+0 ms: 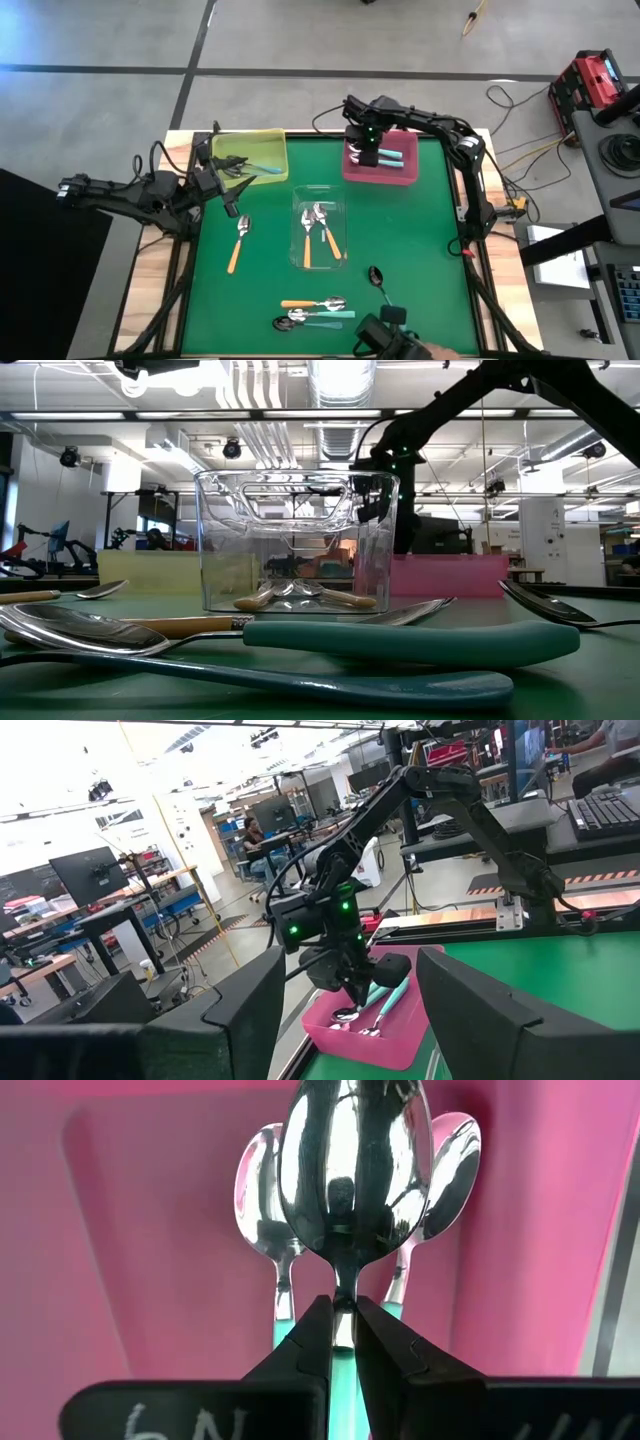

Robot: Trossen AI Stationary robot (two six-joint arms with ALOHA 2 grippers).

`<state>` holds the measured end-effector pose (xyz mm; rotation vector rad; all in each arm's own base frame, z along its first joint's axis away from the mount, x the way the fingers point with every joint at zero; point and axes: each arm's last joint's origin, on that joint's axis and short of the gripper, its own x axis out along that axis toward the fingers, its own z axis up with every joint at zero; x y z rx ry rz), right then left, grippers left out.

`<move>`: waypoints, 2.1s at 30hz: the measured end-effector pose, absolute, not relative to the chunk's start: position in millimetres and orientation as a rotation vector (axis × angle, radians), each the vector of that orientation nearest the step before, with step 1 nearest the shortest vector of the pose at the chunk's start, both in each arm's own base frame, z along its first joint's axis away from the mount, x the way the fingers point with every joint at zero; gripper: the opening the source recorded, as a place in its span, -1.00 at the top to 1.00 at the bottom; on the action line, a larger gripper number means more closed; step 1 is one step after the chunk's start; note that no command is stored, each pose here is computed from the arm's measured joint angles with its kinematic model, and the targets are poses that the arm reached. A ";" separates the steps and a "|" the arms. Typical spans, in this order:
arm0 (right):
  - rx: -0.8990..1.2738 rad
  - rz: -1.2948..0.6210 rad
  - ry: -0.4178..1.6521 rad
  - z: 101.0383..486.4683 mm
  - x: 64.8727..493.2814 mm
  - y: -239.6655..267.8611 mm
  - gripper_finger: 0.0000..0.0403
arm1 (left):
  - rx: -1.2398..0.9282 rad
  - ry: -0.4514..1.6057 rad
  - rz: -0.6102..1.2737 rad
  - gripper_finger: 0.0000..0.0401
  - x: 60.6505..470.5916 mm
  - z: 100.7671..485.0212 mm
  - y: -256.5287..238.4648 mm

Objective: Sort silverware by color (type)
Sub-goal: Put the right light blue spoon into the pink bin

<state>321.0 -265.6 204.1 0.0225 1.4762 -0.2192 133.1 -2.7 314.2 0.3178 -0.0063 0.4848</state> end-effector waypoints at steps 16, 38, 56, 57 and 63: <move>0.012 -0.249 1.490 195.7 313.1 -273.5 0.91 | 0.324 -0.005 0.485 -0.05 133.1 314.2 -2.7; 0.009 -0.280 1.455 195.5 315.2 -276.4 0.91 | 0.324 -0.005 0.485 -0.05 133.1 314.2 -2.7; 0.035 -0.266 1.493 178.6 309.5 -271.4 0.91 | 0.332 -0.001 0.485 -0.05 133.2 313.7 -2.7; 0.036 -0.263 1.496 177.5 309.1 -271.0 0.91 | 0.333 -0.001 0.484 -0.05 133.2 313.7 -2.7; 0.036 -0.262 1.496 175.6 308.7 -270.6 0.91 | 0.333 -0.001 0.484 -0.05 133.3 313.6 -2.7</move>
